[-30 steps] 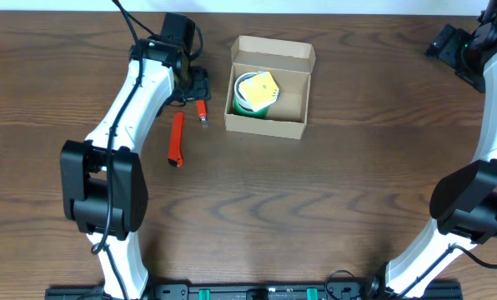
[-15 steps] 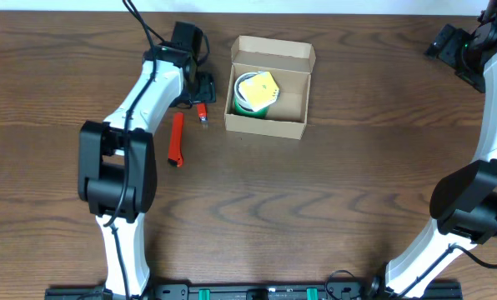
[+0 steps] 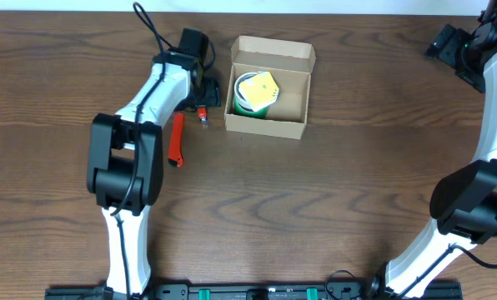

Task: Pack container
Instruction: 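Lower the left gripper and close it on the red stapler, then lift the red stapler and carry it over the box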

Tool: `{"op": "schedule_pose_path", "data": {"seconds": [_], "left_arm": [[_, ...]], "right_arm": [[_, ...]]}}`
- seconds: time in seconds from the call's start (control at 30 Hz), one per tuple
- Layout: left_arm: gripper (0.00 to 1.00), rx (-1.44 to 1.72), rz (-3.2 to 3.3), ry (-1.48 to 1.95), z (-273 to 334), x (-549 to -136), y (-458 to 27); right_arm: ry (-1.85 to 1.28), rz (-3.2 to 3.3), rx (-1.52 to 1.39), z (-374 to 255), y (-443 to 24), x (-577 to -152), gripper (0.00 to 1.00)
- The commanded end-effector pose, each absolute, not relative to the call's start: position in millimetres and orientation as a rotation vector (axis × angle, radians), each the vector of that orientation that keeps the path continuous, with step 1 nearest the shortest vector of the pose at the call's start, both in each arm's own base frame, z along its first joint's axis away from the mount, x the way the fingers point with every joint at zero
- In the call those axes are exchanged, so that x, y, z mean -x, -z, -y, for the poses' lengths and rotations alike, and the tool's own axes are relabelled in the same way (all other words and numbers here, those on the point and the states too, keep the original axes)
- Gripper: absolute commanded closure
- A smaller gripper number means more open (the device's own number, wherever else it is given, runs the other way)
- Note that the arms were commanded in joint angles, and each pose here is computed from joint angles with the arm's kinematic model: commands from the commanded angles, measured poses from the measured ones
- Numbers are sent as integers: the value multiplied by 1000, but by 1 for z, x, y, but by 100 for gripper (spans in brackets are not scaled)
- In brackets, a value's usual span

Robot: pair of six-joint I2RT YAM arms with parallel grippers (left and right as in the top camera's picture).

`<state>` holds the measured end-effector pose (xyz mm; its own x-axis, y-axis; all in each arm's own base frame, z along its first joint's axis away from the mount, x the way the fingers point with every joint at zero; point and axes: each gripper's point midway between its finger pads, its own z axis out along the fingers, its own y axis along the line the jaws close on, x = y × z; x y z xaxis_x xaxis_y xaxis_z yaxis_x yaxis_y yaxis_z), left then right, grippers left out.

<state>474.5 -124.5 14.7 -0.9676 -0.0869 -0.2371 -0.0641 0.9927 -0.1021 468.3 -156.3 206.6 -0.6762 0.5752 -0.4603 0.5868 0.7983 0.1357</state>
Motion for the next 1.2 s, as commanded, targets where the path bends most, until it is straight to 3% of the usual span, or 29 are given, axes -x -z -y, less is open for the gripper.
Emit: {"op": "schedule_pose_path", "data": {"seconds": [0.0, 0.17, 0.43, 0.67, 0.87, 0.93, 1.17], "left_arm": [[30, 96, -2890, 144, 132, -479, -10], [39, 92, -2880, 148, 133, -481, -10], [42, 94, -2882, 135, 131, -481, -10], [69, 95, -2893, 127, 130, -478, -9], [84, 97, -2915, 118, 129, -473, -8], [93, 105, -2927, 114, 128, -470, -7], [95, 136, -2988, 81, 116, -461, -22]], "right_arm": [[30, -2458, -864, 155, -223, -466, 1], [30, -2458, -864, 155, -223, -466, 1], [30, -2458, -864, 155, -223, -466, 1], [30, -2458, -864, 155, -223, -466, 1], [30, -2458, -864, 155, -223, -466, 1], [30, -2458, -864, 155, -223, -466, 1], [30, -2458, -864, 155, -223, -466, 1]]}}
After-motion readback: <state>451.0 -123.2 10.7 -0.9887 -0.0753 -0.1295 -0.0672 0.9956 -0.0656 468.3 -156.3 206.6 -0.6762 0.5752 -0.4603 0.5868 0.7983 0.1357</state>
